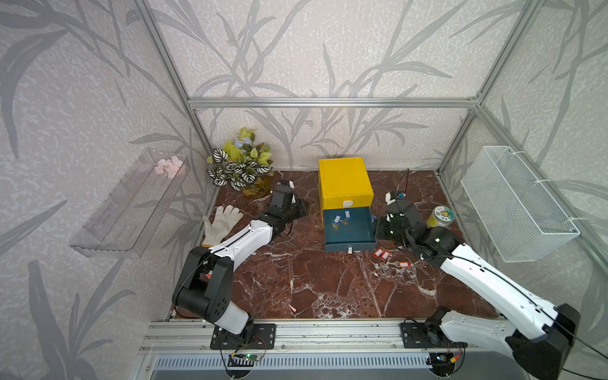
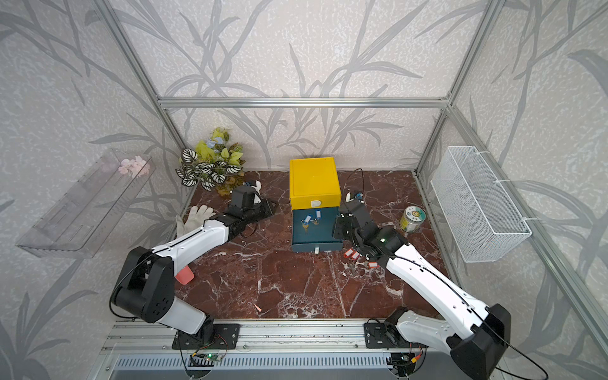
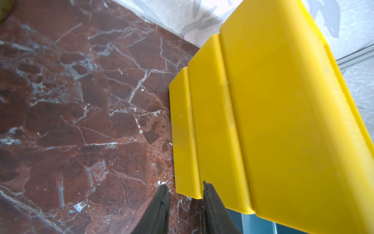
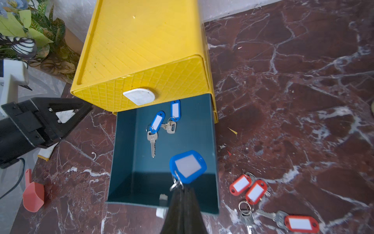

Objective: Take the keys out of the drawer
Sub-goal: Place the key at the center of the board.

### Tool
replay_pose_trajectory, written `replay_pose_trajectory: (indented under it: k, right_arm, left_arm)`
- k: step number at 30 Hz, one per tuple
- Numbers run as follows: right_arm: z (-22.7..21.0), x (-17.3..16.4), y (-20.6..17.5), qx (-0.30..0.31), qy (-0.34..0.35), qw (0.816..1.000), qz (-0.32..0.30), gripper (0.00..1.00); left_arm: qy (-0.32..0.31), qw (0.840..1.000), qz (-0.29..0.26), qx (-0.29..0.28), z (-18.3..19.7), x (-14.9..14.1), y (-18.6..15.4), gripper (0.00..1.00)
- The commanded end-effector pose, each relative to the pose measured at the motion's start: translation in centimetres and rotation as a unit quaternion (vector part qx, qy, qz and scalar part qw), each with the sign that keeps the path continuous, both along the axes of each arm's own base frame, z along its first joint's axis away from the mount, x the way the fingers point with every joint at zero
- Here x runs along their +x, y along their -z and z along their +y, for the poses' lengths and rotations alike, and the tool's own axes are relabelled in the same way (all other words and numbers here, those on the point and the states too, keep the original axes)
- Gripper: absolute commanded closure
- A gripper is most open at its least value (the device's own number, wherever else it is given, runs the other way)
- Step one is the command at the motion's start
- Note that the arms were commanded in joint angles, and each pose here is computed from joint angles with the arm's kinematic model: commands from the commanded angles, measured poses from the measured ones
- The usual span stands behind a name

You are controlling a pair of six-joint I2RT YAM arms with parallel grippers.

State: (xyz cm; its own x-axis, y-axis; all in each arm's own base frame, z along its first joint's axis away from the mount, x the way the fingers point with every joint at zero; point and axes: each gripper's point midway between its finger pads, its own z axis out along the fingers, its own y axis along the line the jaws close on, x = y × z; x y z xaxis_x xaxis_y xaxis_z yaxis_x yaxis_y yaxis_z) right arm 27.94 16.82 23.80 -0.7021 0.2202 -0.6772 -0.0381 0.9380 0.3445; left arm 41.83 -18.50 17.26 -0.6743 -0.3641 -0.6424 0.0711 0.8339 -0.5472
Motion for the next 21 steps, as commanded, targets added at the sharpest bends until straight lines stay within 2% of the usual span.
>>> replay_pose_trajectory:
  k: [1, 8, 12, 16, 21]
  right_arm:
    - [-2.6, -3.8, 3.3, -0.033, 0.007, 0.997, 0.073, 1.0]
    - [-2.4, -8.6, 7.1, -0.008, -0.03, 0.989, 0.148, 1.0]
    - [-1.9, -9.5, 9.5, -0.029, -0.049, 0.979, 0.198, 1.0]
    - [-1.0, -10.4, 11.7, -0.058, -0.09, 0.961, 0.255, 1.0]
    - [-0.5, -11.0, 14.1, -0.065, -0.112, 0.95, 0.284, 1.0]
  left_arm:
    - [0.019, 0.999, -0.045, 0.008, -0.2, -0.4, -2.5, 0.69]
    - [0.03, 0.996, -0.076, 0.037, 0.4, -0.9, -3.8, 0.69]
    - [0.036, 0.995, -0.084, 0.037, 0.3, -1.5, -4.3, 0.69]
    - [0.039, 0.994, -0.095, 0.039, 0.4, -2.0, -4.6, 0.69]
    - [0.04, 0.993, -0.097, 0.051, 0.7, -2.3, -4.6, 0.69]
